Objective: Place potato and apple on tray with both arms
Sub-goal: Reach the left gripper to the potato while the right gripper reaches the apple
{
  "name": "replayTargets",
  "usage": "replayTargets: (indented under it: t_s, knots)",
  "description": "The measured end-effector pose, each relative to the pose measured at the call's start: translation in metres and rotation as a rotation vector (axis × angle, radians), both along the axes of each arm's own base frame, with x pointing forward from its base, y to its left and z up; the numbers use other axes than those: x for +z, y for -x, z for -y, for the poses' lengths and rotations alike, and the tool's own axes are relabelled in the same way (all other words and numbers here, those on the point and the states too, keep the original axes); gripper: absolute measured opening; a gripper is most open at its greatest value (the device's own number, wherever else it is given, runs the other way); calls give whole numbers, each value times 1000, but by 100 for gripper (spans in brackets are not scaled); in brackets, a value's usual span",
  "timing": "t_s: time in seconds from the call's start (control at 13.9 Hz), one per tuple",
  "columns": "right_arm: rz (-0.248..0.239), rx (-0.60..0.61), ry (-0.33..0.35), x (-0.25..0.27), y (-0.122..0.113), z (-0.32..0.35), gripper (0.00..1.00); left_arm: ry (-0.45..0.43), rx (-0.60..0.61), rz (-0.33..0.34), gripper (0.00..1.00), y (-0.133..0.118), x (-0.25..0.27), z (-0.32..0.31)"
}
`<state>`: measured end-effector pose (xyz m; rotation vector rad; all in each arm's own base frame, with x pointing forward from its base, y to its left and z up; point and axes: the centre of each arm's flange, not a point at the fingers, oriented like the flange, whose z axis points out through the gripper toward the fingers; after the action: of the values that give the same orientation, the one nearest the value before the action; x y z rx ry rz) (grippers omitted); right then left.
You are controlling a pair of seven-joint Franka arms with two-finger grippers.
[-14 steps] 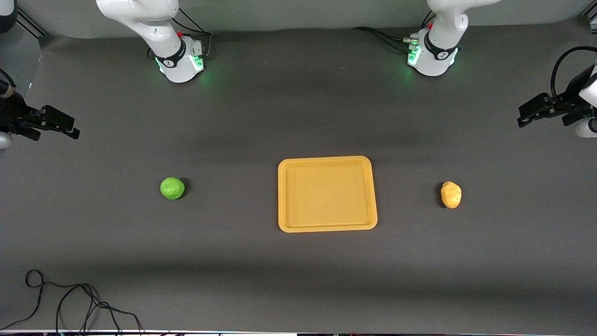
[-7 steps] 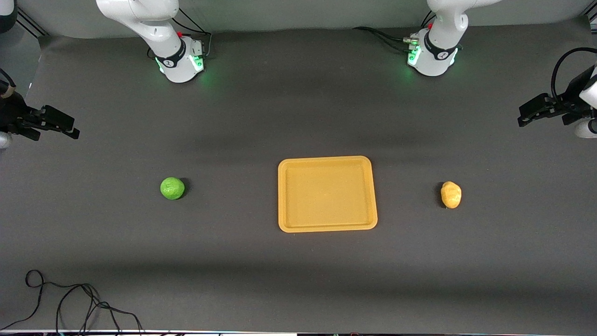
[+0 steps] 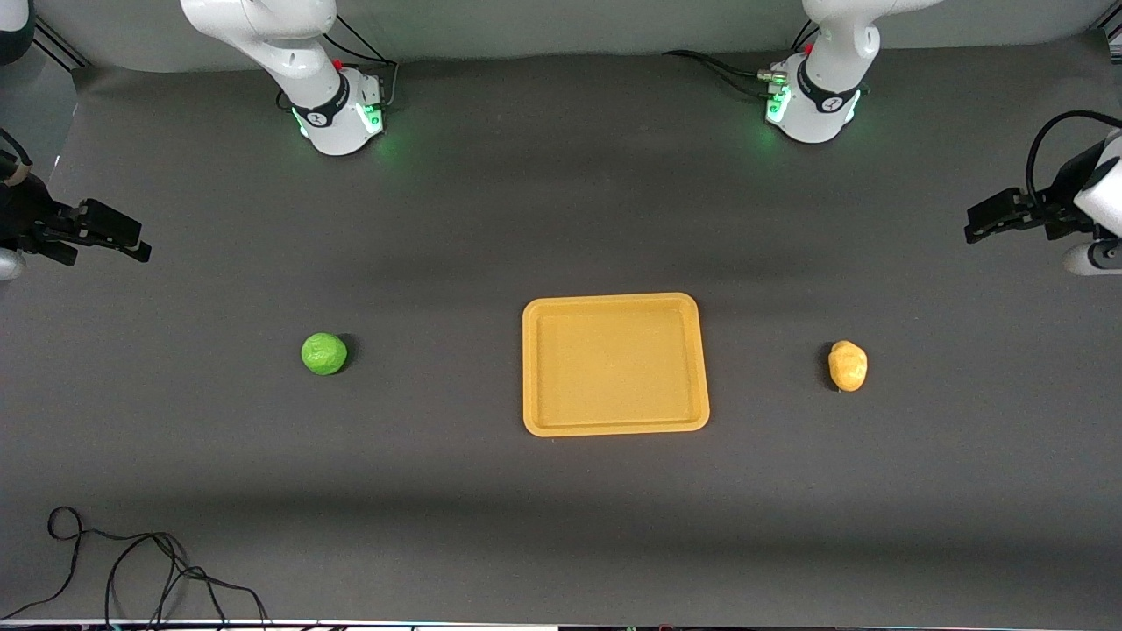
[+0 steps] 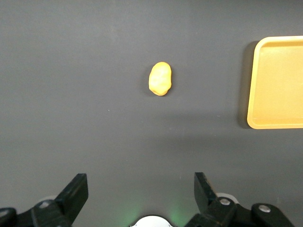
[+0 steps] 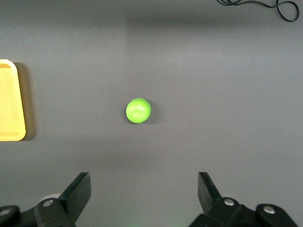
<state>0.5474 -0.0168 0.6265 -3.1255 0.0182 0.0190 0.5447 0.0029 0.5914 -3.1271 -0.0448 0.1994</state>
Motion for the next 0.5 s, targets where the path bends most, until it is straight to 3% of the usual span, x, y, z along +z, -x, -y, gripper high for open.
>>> replayTargets:
  t_s: [0.29, 0.5]
  knots:
    - [0, 0, 0, 0, 0, 0, 100, 9, 27, -21, 100, -25, -39, -2]
    - [-3, 0, 0, -2, -1, 0, 100, -37, 3, 30, 100, -51, -79, -4]
